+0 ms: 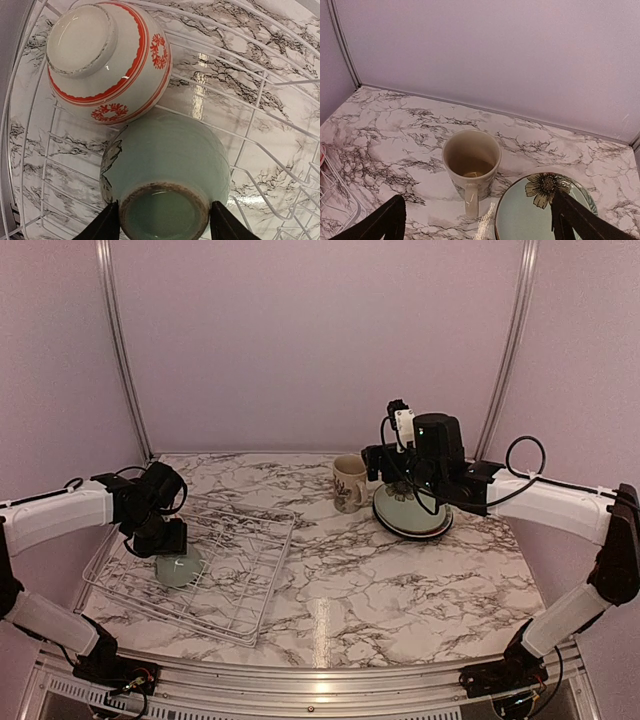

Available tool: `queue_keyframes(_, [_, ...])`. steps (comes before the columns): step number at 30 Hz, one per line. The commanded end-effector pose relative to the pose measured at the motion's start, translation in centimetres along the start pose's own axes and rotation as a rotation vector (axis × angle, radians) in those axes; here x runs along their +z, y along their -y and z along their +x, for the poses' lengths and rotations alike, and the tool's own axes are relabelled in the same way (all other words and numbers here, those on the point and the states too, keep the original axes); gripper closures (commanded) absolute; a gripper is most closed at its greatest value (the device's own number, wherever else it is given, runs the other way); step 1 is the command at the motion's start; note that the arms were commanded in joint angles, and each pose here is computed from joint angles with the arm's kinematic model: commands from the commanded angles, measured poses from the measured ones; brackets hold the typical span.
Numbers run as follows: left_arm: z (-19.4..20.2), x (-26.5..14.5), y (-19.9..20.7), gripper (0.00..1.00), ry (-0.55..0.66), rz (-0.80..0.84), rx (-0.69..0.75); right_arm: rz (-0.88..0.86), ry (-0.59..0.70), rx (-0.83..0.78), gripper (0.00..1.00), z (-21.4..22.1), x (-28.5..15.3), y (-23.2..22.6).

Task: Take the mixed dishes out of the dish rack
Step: Grab the bowl from the dish rack, then pass from the left arm to the right

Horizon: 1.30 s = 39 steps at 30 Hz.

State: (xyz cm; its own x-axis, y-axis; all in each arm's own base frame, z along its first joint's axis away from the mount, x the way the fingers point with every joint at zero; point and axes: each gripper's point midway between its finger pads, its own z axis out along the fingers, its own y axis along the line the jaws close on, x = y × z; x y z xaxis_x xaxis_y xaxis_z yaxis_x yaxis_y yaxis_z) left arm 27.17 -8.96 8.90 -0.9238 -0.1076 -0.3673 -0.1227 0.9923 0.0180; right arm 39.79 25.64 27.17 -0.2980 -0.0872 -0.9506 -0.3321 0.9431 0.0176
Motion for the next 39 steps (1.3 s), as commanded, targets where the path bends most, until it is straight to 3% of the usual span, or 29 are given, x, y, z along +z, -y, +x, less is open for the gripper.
queue_keyframes(1, [1.0,0.5,-0.6,0.4,-0.034,-0.026,0.021,-0.032,0.017,0.0,0.02,-0.6,-0.5,-0.6])
queue_keyframes(12, [0.4,-0.8,-0.8,0.62,0.0,-0.025,0.015,-0.038,-0.003,-0.006,0.03,-0.2,-0.2,-0.8])
queue_keyframes(24, [-2.3,-5.4,-0.6,0.69,0.103,0.02,0.004,-0.058,-0.041,-0.004,0.03,0.7,-0.1,-1.2])
queue_keyframes(32, [-6.1,-11.8,0.6,0.69,0.299,0.162,-0.021,-0.132,-0.047,0.021,0.04,0.7,-0.1,-2.5])
queue_keyframes(39, [-9.3,-18.2,3.5,0.7,0.508,0.418,-0.038,-0.324,-0.026,0.132,0.04,-0.3,-0.5,-6.0])
